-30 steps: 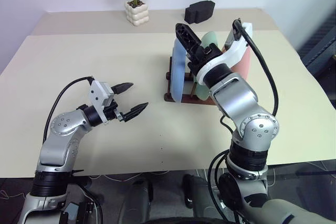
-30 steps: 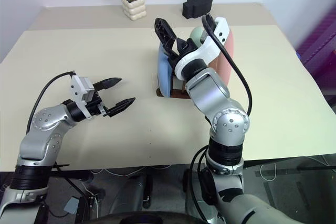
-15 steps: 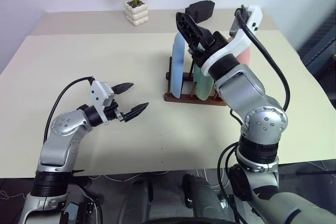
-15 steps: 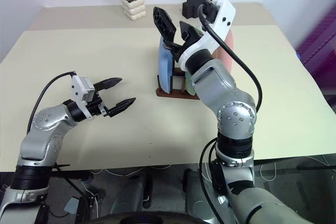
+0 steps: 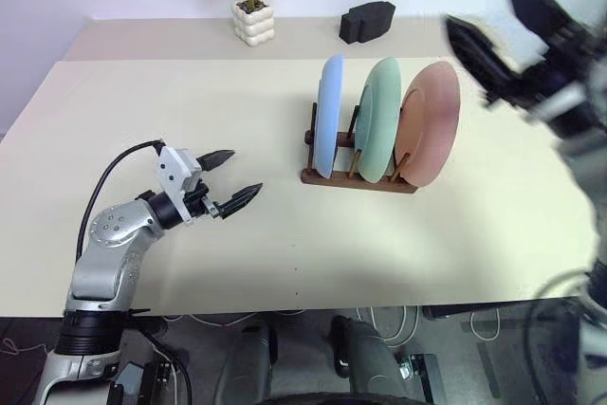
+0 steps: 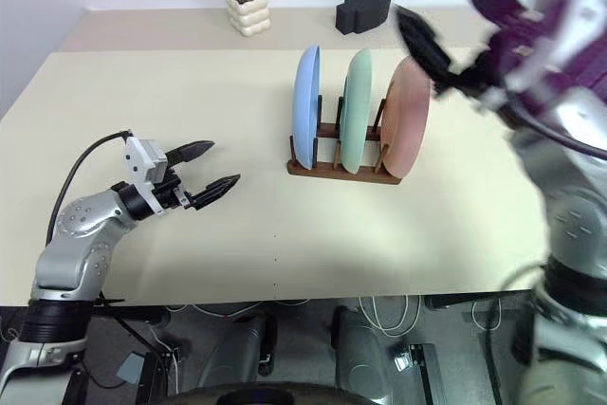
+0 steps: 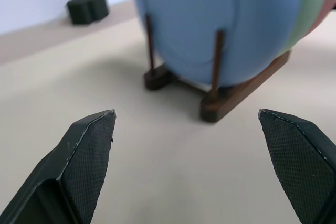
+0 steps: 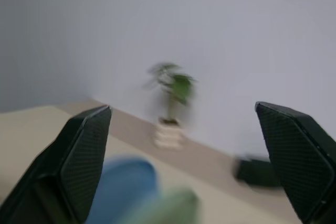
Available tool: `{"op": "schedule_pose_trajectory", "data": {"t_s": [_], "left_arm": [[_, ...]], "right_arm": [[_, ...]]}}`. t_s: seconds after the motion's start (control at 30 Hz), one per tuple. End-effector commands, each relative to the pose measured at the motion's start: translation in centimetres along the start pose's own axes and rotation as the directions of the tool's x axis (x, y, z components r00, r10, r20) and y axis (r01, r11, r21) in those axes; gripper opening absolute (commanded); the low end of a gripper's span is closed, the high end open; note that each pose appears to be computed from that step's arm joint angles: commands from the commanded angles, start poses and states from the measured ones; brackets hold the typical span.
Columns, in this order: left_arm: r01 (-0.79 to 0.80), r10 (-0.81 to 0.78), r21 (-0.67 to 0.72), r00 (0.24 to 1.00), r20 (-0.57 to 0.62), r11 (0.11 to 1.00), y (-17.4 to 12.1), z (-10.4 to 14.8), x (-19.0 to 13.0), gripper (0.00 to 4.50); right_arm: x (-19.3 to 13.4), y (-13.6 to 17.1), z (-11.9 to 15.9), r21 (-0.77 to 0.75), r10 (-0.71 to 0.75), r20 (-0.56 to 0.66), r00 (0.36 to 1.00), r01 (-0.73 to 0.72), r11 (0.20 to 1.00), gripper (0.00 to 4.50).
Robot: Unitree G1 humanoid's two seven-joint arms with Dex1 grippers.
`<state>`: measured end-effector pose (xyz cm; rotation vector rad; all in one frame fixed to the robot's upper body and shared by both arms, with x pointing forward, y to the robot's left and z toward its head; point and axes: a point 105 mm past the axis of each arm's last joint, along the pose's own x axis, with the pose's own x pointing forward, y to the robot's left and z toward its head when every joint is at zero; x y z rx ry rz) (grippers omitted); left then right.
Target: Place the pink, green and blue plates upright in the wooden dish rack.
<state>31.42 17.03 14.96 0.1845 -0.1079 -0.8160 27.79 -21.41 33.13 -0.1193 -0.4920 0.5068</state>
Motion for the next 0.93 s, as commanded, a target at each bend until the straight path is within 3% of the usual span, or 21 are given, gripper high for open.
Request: {"op": "schedule_pose_trajectory", "data": {"t_s": [0.03, 0.27, 0.4, 0.67, 0.93], "left_arm": [[-0.064, 0.063, 0.027, 0.998, 0.027, 0.998, 1.5, 0.4, -0.3, 4.5], [-0.119, 0.119, 0.0, 0.993, 0.003, 0.993, 2.3, -1.6, 0.6, 4.5], [-0.108, 0.109, 0.012, 0.994, -0.029, 0.994, 1.9, -2.5, 0.6, 4.5], [-0.117, 0.118, 0.02, 0.992, -0.037, 0.993, 1.6, -2.5, 0.9, 4.5], [-0.133, 0.133, -0.009, 0.991, -0.027, 0.991, 0.7, -2.7, 1.1, 4.5]], "right_arm": [[-4.5, -2.5, 0.9, -0.045, -0.083, 0.004, 0.997, 0.083, 0.996, 4.45], [-12.4, -4.7, -7.5, 0.005, -0.262, -0.287, 0.921, 0.274, 0.962, 4.45], [-14.9, -3.0, -12.9, -0.01, -0.26, -0.448, 0.855, 0.285, 0.958, 4.45], [-15.2, -3.7, -15.9, -0.035, -0.302, -0.466, 0.832, 0.324, 0.946, 4.45], [-14.4, -2.4, -17.7, -0.01, -0.28, -0.479, 0.832, 0.314, 0.949, 4.45]]}}
